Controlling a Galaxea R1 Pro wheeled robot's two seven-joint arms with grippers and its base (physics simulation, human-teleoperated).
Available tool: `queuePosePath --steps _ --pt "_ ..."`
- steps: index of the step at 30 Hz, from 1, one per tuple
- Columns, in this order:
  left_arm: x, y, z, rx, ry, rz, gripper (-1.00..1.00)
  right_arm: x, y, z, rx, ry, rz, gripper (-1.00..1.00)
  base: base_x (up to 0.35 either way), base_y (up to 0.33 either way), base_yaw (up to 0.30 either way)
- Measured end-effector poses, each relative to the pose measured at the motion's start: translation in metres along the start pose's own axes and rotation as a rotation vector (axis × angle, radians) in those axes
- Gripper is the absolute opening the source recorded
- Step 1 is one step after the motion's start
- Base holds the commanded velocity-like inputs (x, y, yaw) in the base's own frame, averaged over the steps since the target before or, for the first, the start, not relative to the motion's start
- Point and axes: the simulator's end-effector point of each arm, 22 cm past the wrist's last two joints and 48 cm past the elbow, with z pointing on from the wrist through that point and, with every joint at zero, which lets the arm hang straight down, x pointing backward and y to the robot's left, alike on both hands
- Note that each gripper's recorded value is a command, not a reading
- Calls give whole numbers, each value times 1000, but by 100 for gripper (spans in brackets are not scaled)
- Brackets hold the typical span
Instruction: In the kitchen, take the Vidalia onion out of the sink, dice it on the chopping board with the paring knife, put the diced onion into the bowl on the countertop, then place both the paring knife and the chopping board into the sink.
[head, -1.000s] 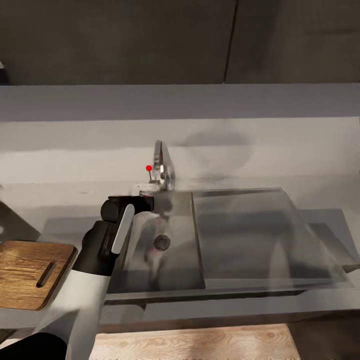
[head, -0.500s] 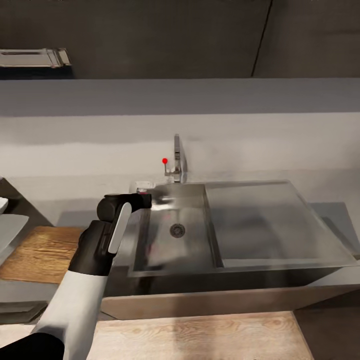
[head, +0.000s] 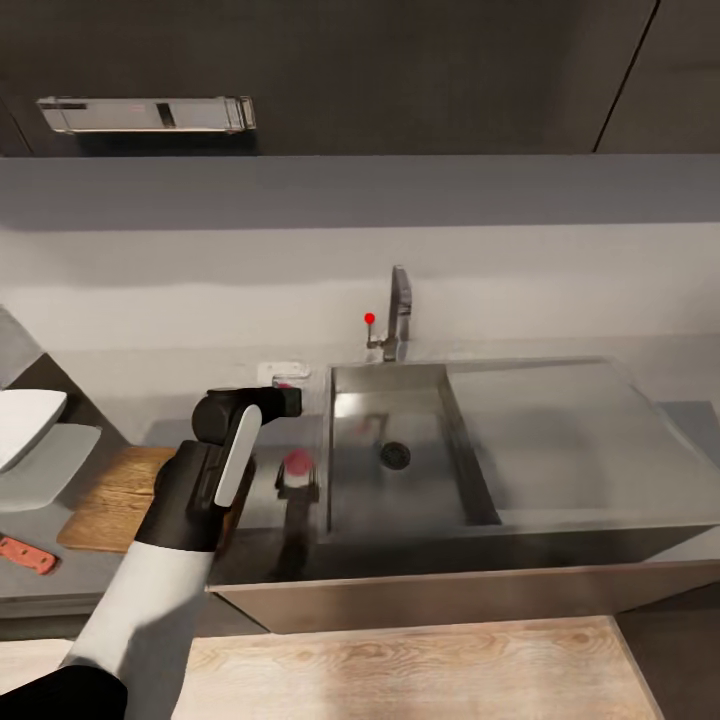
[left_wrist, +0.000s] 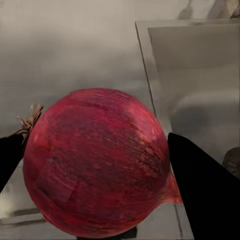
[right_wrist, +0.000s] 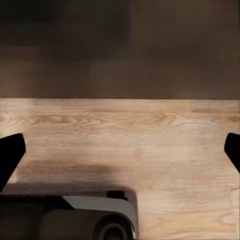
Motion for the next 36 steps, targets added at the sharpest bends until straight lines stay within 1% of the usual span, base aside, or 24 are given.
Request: queuePosePath --steps 7,27,36 --pt "0 0 0 1 1 -1 -100 0 0 0 1 1 0 100 -24 301 0" --pt "2 1 1 0 5 0 -100 2 -1 0 1 5 -1 100 -241 207 0" --pt "5 3 3 -3 14 1 -100 2 0 0 1 4 -1 100 -56 282 0"
